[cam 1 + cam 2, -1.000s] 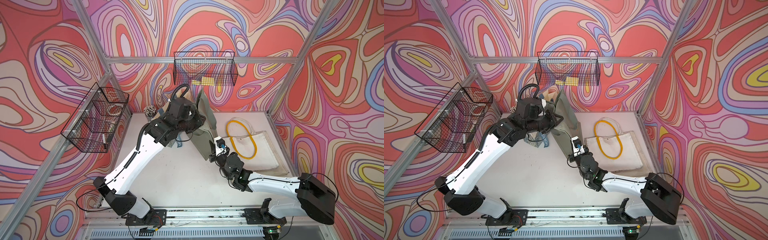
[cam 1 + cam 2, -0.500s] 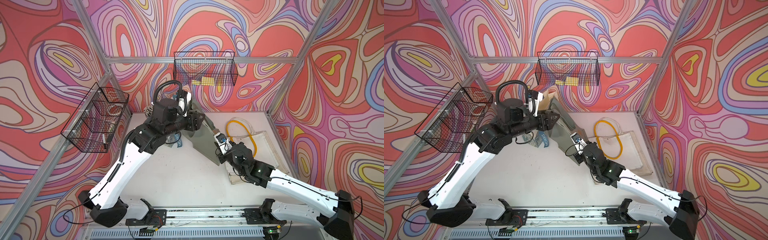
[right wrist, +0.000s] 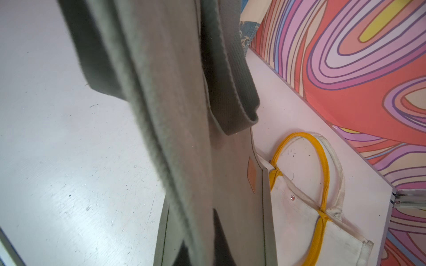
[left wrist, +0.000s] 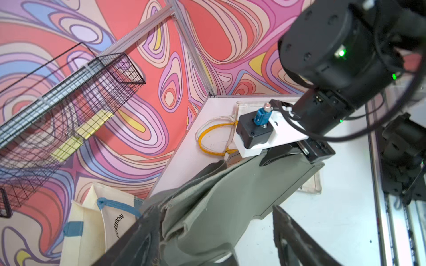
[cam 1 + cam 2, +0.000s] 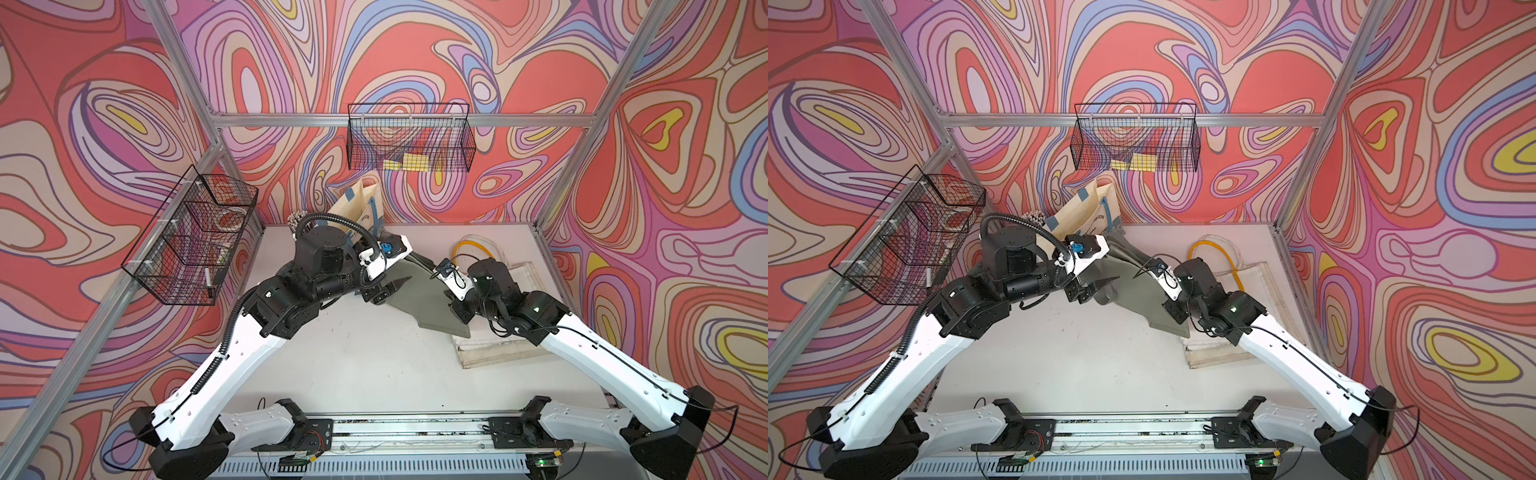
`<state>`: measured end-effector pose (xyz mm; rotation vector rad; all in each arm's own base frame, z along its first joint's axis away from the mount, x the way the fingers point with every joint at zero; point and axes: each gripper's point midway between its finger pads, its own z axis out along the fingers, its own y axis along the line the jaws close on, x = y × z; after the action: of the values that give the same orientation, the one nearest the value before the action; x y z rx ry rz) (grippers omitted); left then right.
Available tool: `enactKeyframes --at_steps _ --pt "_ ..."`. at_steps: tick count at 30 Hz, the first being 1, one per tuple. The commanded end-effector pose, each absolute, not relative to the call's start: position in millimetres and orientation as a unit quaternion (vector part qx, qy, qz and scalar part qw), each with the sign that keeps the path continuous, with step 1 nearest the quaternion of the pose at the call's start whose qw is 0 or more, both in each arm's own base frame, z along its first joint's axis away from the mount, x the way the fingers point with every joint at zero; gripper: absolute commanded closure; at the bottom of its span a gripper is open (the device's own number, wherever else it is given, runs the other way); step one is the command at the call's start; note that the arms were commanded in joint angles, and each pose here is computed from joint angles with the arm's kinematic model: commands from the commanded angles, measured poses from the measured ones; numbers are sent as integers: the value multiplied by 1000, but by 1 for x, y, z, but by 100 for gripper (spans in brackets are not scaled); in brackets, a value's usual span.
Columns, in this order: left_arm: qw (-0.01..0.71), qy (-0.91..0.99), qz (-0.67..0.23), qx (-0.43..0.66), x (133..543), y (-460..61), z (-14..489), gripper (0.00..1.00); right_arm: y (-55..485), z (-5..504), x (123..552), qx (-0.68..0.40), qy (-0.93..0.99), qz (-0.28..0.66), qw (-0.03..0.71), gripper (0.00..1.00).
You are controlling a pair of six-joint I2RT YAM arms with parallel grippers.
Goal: Put away the canvas bag
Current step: Press the canvas bag.
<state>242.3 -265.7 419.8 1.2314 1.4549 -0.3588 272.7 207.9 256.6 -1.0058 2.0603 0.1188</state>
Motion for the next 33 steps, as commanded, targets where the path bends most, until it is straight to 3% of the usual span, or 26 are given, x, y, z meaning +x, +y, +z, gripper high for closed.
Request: enactKeyframes --at_steps 1,12,18,24,29,33 --pt "561 570 -119 588 233 -268 411 20 215 273 269 -423 803 65 415 100" --pt "498 546 -105 665 233 -280 373 19 219 280 267 -460 794 62 392 100" --pt "480 574 -64 660 257 -279 356 18 222 282 267 -474 790 60 383 100" --pt "460 600 -52 652 269 -279 344 24 224 278 266 -480 791 65 374 100" --pt "445 605 -56 658 265 -277 334 45 226 282 266 -479 788 70 381 100" --pt "454 609 -46 648 268 -274 334 86 229 279 265 -480 787 78 379 100"
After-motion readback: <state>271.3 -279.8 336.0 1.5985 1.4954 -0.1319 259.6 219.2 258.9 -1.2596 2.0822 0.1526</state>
